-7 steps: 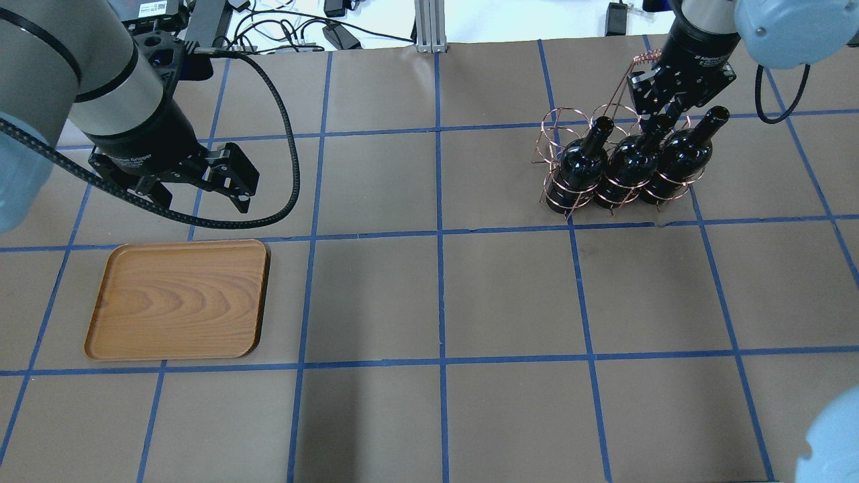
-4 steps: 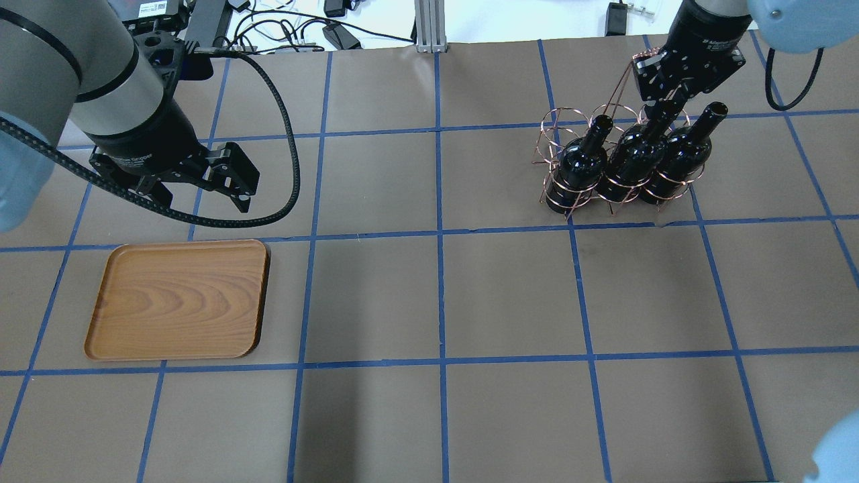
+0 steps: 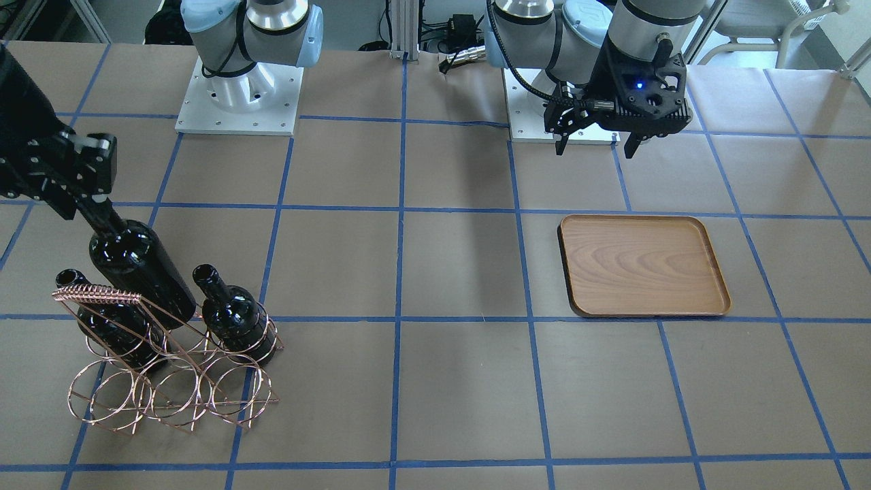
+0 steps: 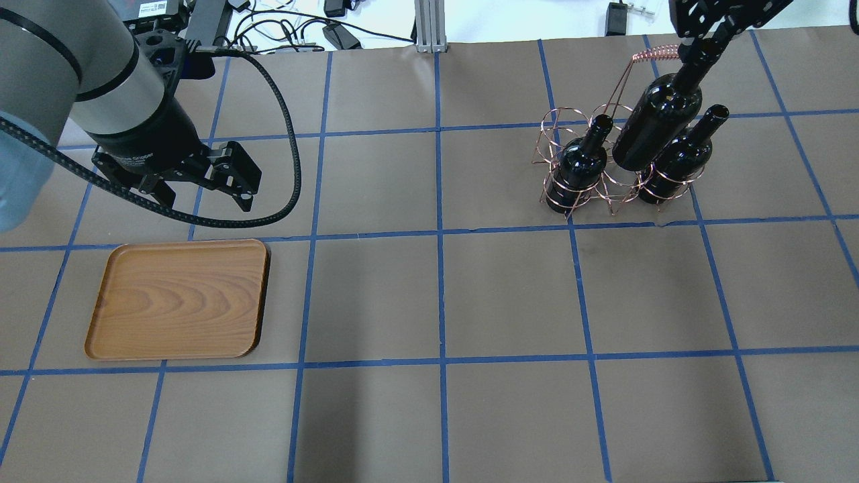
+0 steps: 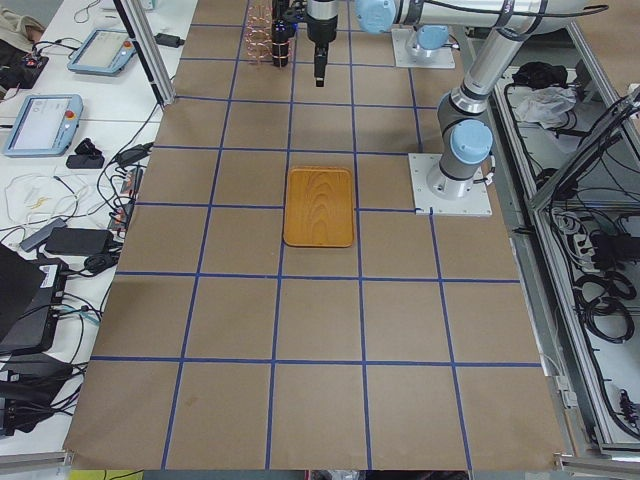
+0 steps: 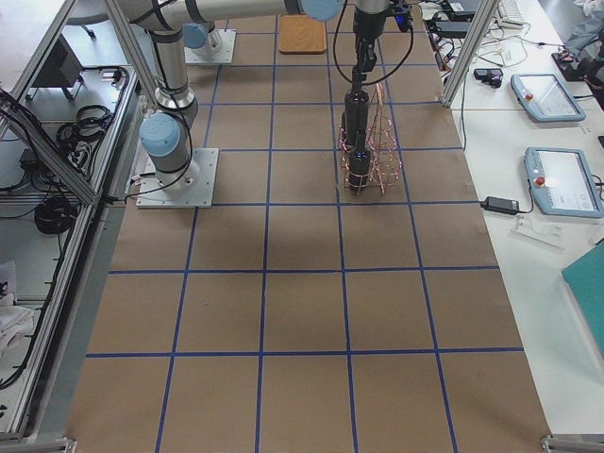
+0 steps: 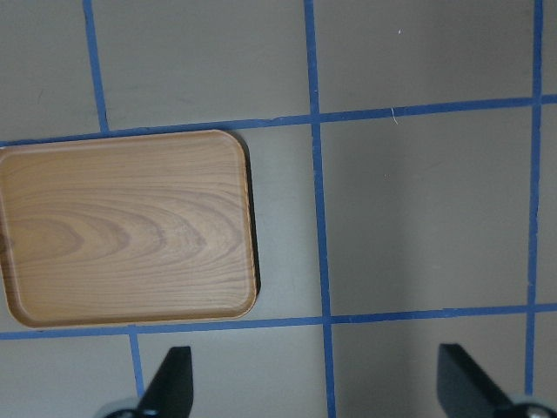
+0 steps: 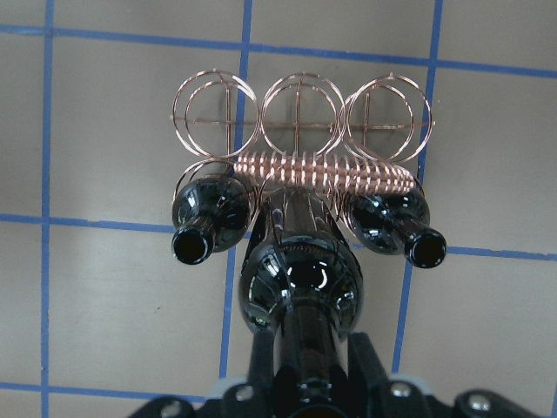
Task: Take wine from basket and place on tray
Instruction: 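Pull the bottle out of the rack toward the robot with the right gripper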
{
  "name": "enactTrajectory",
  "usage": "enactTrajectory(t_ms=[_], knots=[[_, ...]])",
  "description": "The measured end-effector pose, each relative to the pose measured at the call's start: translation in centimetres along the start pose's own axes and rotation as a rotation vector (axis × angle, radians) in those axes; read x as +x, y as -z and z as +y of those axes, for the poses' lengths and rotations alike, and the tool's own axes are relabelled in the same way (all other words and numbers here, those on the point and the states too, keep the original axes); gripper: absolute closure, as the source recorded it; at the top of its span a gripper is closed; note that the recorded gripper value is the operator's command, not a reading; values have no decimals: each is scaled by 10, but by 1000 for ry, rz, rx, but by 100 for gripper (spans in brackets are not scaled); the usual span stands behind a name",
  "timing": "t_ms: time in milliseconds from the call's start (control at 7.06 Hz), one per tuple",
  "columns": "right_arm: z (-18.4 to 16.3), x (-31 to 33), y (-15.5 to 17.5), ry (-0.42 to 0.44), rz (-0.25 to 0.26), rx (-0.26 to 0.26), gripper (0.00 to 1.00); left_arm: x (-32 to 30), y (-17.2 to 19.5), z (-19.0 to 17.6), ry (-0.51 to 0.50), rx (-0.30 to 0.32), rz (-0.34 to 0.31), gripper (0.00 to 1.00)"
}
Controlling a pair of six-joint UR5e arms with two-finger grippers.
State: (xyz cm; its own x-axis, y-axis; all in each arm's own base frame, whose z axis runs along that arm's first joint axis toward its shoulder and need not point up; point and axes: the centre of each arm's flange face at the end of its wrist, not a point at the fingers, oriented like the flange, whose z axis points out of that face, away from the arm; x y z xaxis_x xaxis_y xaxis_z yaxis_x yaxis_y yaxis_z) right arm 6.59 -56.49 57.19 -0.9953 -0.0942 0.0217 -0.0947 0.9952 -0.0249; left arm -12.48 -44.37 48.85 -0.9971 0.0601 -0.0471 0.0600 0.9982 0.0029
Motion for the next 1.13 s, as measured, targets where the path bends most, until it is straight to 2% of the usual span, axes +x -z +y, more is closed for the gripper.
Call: enactTrajectory(t_ms=[283, 425, 708, 850, 1133], knots=[[36, -15, 20, 9, -11, -62, 89, -1, 1, 1, 0, -1, -7, 0], [54, -21, 18, -2, -22, -107, 89, -1, 1, 1, 0, -1, -11, 0], [89, -45, -7, -52, -45, -188, 89, -1, 1, 2, -1, -2, -13, 0], [102, -78, -24, -85, -49, -208, 89, -1, 1, 2, 0, -3, -13, 0], [108, -158, -54, -138, -29, -187, 90, -1, 0, 2, -1, -8, -15, 0]])
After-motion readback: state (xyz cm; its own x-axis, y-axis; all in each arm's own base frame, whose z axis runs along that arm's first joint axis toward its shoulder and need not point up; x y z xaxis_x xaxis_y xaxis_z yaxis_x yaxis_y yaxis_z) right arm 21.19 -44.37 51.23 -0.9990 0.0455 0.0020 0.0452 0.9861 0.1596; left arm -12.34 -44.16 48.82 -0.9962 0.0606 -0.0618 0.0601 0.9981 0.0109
